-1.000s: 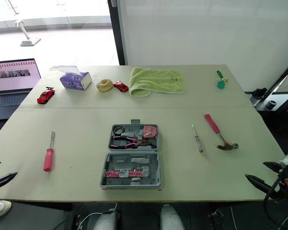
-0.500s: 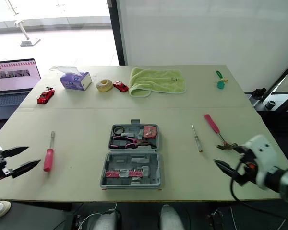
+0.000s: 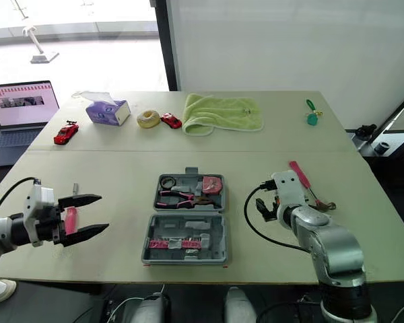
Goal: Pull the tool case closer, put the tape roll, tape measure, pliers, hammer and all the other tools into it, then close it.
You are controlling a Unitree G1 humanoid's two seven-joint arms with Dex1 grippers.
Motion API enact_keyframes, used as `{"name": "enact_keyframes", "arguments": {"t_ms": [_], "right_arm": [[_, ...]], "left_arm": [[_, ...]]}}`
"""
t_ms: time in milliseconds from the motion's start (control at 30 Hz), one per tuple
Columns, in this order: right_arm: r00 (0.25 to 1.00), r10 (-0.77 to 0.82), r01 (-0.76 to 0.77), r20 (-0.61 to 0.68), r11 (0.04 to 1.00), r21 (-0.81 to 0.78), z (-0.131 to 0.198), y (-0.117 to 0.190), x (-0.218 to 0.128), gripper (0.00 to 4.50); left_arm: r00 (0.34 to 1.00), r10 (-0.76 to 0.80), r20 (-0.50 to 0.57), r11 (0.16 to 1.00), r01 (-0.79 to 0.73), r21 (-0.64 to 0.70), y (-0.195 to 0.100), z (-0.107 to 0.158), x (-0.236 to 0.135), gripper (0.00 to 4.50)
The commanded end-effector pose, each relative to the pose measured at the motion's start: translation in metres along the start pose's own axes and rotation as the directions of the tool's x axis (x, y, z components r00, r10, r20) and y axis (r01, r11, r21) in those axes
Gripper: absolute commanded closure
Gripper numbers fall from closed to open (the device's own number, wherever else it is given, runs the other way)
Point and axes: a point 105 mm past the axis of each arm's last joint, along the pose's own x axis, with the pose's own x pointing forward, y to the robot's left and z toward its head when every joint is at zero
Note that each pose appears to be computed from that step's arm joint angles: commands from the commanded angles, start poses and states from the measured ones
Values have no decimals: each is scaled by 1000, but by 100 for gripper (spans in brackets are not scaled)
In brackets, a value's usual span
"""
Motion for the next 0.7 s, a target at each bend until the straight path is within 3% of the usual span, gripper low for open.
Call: {"name": "enact_keyframes", "arguments": {"t_ms": [33,167,233,300,500,700], "right_arm": [[997,-83,83,-7,996,23,2,-11,10,2],[998,-60,62,-31,996,62,2,-13,22,2],[995,-73,78,-68,994,76,-3,-20,30,56],[996,-69,75,-65,992,101,-4,-23,35,138],[999,-19,24,-48,993,115,-2,-14,42,445],[1000,-14,14,-2,993,115,2,-2,18,445]], "left_arm": [[1000,-23,15,999,23,34,-7,9,4,0],[997,-77,16,997,76,33,-20,11,5,0],[994,-106,10,994,106,34,-26,10,4,0],[994,-105,8,994,105,39,-27,9,3,0],[994,-106,1,994,106,35,-28,7,2,0],[995,-99,-10,994,99,40,-24,9,9,0]]}}
